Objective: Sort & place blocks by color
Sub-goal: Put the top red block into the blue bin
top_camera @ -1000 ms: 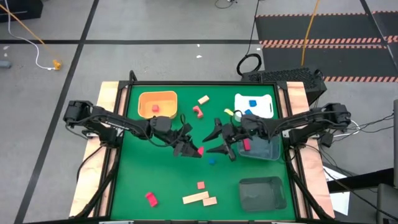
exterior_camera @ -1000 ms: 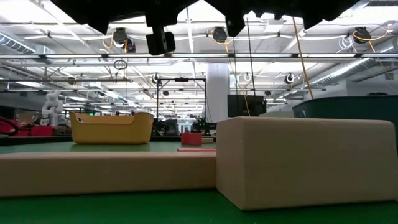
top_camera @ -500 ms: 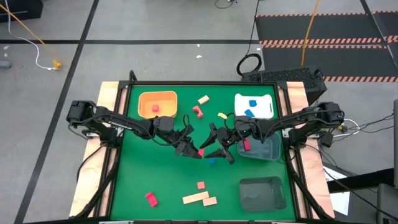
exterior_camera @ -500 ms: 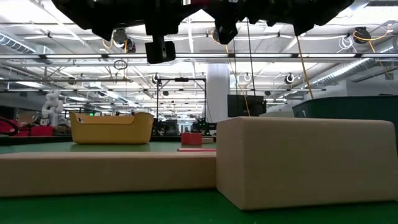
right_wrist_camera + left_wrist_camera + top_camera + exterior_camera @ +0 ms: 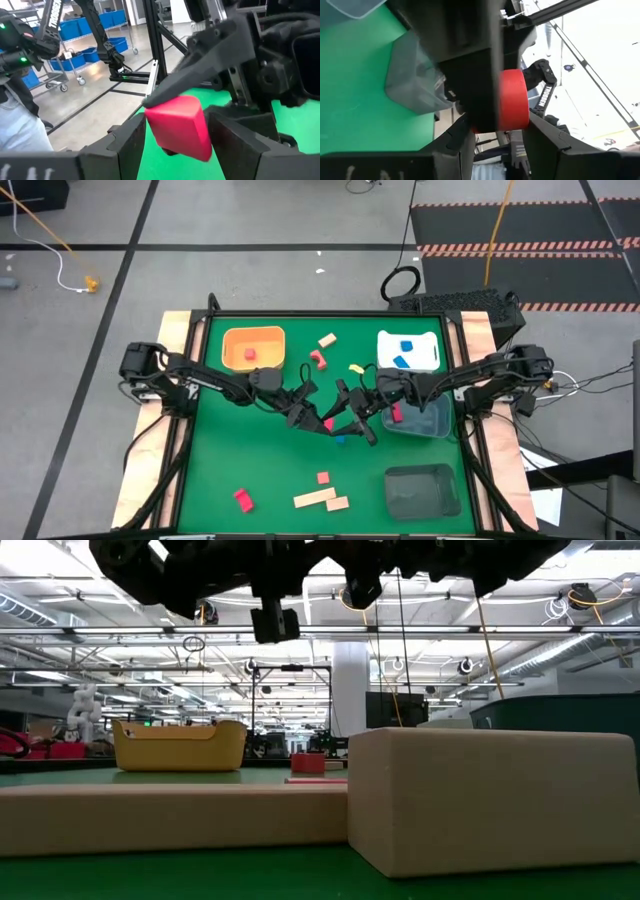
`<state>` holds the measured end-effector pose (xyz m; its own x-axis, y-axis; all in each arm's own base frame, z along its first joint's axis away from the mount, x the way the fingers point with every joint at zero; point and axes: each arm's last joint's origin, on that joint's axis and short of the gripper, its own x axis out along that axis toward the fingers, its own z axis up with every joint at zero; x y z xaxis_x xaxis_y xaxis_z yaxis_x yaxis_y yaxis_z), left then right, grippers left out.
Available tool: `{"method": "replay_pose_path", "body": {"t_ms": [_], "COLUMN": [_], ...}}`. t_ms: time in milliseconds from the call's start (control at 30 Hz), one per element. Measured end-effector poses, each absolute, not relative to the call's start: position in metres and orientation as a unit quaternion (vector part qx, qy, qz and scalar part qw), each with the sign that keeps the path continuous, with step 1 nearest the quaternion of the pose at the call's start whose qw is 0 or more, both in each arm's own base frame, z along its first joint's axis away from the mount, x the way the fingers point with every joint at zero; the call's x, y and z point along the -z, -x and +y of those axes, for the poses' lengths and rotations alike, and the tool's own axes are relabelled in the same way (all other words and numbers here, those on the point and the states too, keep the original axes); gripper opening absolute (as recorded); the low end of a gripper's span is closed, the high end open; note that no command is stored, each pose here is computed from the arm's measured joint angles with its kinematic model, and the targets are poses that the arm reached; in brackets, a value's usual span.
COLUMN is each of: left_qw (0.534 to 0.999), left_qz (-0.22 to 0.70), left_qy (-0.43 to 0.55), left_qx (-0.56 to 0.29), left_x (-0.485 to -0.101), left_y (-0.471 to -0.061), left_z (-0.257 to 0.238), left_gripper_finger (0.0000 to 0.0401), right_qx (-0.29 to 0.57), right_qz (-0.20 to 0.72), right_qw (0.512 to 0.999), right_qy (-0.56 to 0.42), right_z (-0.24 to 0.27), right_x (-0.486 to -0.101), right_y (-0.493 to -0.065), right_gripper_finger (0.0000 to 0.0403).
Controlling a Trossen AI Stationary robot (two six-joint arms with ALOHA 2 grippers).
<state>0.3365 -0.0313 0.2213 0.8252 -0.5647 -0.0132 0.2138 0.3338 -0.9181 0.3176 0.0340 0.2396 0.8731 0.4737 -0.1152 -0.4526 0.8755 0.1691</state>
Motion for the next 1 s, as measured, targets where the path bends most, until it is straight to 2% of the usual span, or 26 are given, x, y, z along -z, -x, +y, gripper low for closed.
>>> {"method": "replay_pose_path", "body": {"t_ms": [200, 467, 633, 833, 1000], "left_qw": [0.799, 0.799, 0.801, 0.803, 0.804], "left_qz": [0.166, 0.168, 0.165, 0.158, 0.154], "left_qy": [0.524, 0.522, 0.523, 0.525, 0.527], "left_qx": [0.243, 0.245, 0.242, 0.234, 0.227], "left_x": [-0.2212, -0.2212, -0.2215, -0.2220, -0.2221], "left_y": [-0.3367, -0.3366, -0.3366, -0.3368, -0.3370], "left_z": [-0.0301, -0.0309, -0.0305, -0.0294, -0.0289], "left_gripper_finger": [0.0133, 0.0133, 0.0133, 0.0133, 0.0136], "right_qx": [-0.239, -0.244, -0.248, -0.250, -0.244], "right_qz": [0.077, 0.075, 0.074, 0.071, 0.069], "right_qw": [0.965, 0.965, 0.964, 0.964, 0.965], "right_qy": [-0.068, -0.062, -0.060, -0.059, -0.068], "right_z": [0.0341, 0.0343, 0.0347, 0.0358, 0.0355], "right_x": [-0.2396, -0.2395, -0.2397, -0.2404, -0.2408], "right_y": [-0.3176, -0.3174, -0.3170, -0.3169, -0.3170], "right_gripper_finger": [0.0195, 0.0123, 0.0099, 0.0097, 0.0127]}}
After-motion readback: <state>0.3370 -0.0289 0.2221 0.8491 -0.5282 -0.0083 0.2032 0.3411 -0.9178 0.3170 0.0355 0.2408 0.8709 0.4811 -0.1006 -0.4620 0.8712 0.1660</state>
